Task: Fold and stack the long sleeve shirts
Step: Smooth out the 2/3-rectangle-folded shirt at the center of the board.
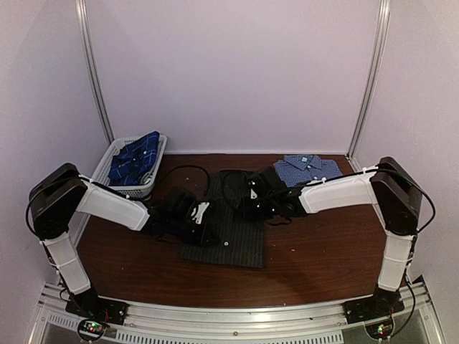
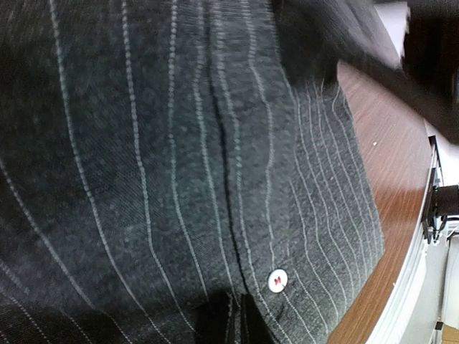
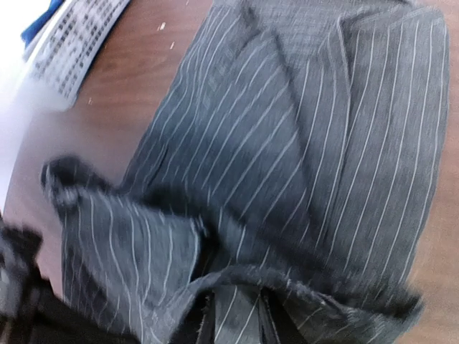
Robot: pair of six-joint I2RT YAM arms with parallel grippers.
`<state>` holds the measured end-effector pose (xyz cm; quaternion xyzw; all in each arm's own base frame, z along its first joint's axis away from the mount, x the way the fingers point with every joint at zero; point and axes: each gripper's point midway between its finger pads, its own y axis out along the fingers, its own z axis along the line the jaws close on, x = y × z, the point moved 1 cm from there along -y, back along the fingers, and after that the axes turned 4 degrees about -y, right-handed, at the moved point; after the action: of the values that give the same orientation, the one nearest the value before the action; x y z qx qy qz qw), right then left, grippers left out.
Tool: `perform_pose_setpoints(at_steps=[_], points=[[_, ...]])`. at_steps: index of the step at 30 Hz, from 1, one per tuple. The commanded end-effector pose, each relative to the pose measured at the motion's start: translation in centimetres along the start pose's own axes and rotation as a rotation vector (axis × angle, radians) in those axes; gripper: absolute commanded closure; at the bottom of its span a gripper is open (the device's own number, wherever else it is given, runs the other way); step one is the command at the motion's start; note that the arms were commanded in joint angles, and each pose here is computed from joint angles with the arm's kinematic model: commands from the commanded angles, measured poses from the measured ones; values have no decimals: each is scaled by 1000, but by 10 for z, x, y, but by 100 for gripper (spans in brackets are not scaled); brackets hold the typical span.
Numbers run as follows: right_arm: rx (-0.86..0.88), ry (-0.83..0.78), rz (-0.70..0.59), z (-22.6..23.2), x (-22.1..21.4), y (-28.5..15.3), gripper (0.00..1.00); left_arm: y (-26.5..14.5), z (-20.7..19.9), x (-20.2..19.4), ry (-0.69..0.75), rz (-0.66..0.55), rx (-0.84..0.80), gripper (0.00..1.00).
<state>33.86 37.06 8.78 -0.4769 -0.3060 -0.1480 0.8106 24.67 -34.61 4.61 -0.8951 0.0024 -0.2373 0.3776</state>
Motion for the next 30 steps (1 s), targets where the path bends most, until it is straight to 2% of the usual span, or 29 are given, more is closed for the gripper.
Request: perform_pose_setpoints(at_steps=[1,5,10,15,18,21,25,30], points=[[-63,8,-21,-24,25,16,75,3,-7,8,43,-40,-13,94],[-92,-6,2,-37,25,30,68,0,-9,14,51,-47,-1,94],[-111,-20,-12,-47,40,26,48,-12,-17,37,82,-88,48,88],[-128,-54,-60,-42,72,0,40,-31,-15,64,75,-147,96,85],[-126,-53,-104,-37,87,-23,41,-48,-9,78,61,-200,137,85],[-89,-34,-120,-29,86,-40,49,-64,2,87,35,-238,180,85],[-14,-28,-89,-11,62,-46,61,-79,22,90,0,-246,236,85],[34,-16,-23,-2,23,-34,76,-85,39,91,-19,-235,250,86]])
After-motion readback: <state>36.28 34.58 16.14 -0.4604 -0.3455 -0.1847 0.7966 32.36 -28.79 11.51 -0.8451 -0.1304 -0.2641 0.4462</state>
